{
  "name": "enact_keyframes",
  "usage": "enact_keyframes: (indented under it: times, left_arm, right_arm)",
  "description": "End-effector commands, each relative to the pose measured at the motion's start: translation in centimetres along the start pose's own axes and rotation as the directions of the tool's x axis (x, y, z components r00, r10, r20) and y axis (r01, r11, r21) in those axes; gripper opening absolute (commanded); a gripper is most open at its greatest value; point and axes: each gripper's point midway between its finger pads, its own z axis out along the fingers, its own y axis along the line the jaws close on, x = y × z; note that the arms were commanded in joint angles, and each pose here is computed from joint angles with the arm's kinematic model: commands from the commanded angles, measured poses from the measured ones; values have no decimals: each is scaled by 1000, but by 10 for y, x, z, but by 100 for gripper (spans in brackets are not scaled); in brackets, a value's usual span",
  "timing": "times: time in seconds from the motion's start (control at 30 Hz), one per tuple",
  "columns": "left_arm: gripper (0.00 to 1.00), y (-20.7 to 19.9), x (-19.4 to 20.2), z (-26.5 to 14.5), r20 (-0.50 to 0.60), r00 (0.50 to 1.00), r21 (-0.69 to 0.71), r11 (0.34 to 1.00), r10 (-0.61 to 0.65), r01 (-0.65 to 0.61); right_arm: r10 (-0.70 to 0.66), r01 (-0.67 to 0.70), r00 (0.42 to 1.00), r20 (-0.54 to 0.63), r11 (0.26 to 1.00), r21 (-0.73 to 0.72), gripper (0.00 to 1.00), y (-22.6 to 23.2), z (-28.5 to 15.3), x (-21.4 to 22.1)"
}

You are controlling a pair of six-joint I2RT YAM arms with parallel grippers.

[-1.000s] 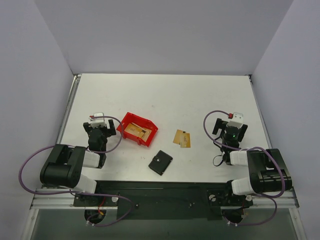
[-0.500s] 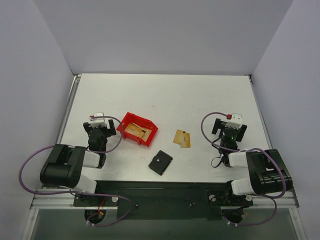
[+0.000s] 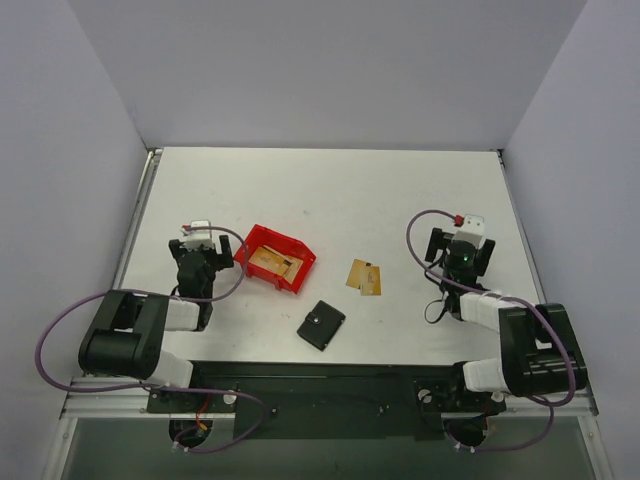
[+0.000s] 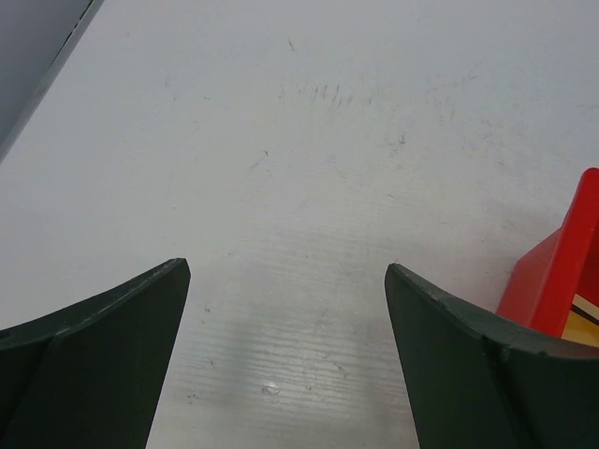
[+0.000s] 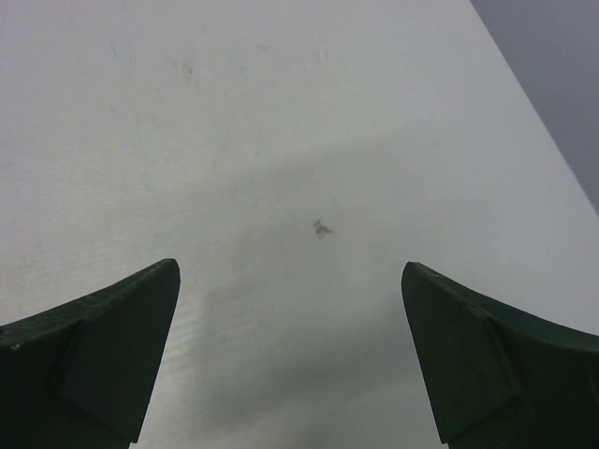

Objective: Put the credit cards into the card holder
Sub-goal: Pick up the credit card from the storage box.

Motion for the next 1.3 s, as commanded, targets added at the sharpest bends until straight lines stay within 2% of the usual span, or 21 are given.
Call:
enact_keyframes:
  times: [0.0, 0.03, 0.2, 0.27, 0.37, 0.5, 0.6, 0.7, 0.77, 0.83, 0.93, 1.03, 1.13, 1.17, 1.2, 1.23, 1.27]
  left_arm:
    - [97, -10, -38, 13, 22, 1000, 28, 1000, 5, -5]
    - [97, -5, -29, 11, -31, 999, -3, 1000, -12, 11]
    - [97, 10, -45, 8, -75, 995, -120, 991, -71, 62]
    - [97, 13, -56, 4, -55, 995, -150, 986, -85, 76]
    - [97, 18, -76, -3, -13, 977, -214, 955, -211, 203]
    - [97, 12, -115, -7, 27, 966, -180, 949, -259, 259]
    - [97, 4, -129, -12, 34, 950, -130, 941, -310, 311]
    - [97, 5, -141, -18, 39, 931, -143, 920, -364, 365]
    - [97, 5, -146, -21, 49, 907, -148, 895, -419, 421]
    - [97, 8, -140, -29, 52, 863, -175, 847, -502, 503]
    - [97, 11, -143, -39, 117, 814, -136, 803, -568, 580]
    - [97, 11, -139, -46, 141, 792, -107, 786, -594, 608]
    - [97, 4, -143, -43, 105, 795, -99, 789, -597, 606]
    - [97, 7, -134, -42, 80, 802, -143, 789, -592, 597]
    - [97, 7, -135, -41, 80, 780, -161, 765, -620, 624]
    - [97, 18, -122, -44, 78, 776, -239, 744, -626, 624]
    - [97, 21, -120, -45, 102, 739, -259, 699, -666, 666]
  right_arm:
    - [-27, 27, 999, 25, 999, -35, 100, 15, -3, -53]
    - [-26, 28, 999, 37, 999, -38, 100, 17, -5, -56]
    - [121, -111, 987, 106, 989, -95, 100, 32, -25, -81]
    - [184, -181, 980, 78, 982, -52, 100, 27, -26, -82]
    - [307, -308, 951, 29, 950, 54, 100, 18, -26, -81]
    - [276, -268, 956, -101, 959, 87, 100, 22, -30, -77]
    - [270, -258, 953, -139, 961, 96, 100, 22, -34, -82]
    - [339, -325, 928, -151, 939, 110, 100, 18, -38, -83]
    - [384, -378, 908, -169, 923, 67, 100, 21, -43, -82]
    - [404, -409, 901, -160, 912, -2, 100, 29, -46, -80]
    - [418, -428, 893, -168, 904, -22, 100, 32, -49, -75]
    - [399, -411, 887, -232, 912, -1, 99, 35, -48, -62]
    - [385, -402, 873, -298, 916, 4, 97, 44, -44, -52]
    - [383, -404, 868, -316, 915, -1, 97, 47, -44, -49]
    - [382, -404, 863, -330, 915, 2, 96, 48, -43, -44]
    - [385, -410, 858, -341, 912, -4, 96, 51, -43, -42]
    - [385, -413, 853, -352, 911, -4, 96, 53, -43, -38]
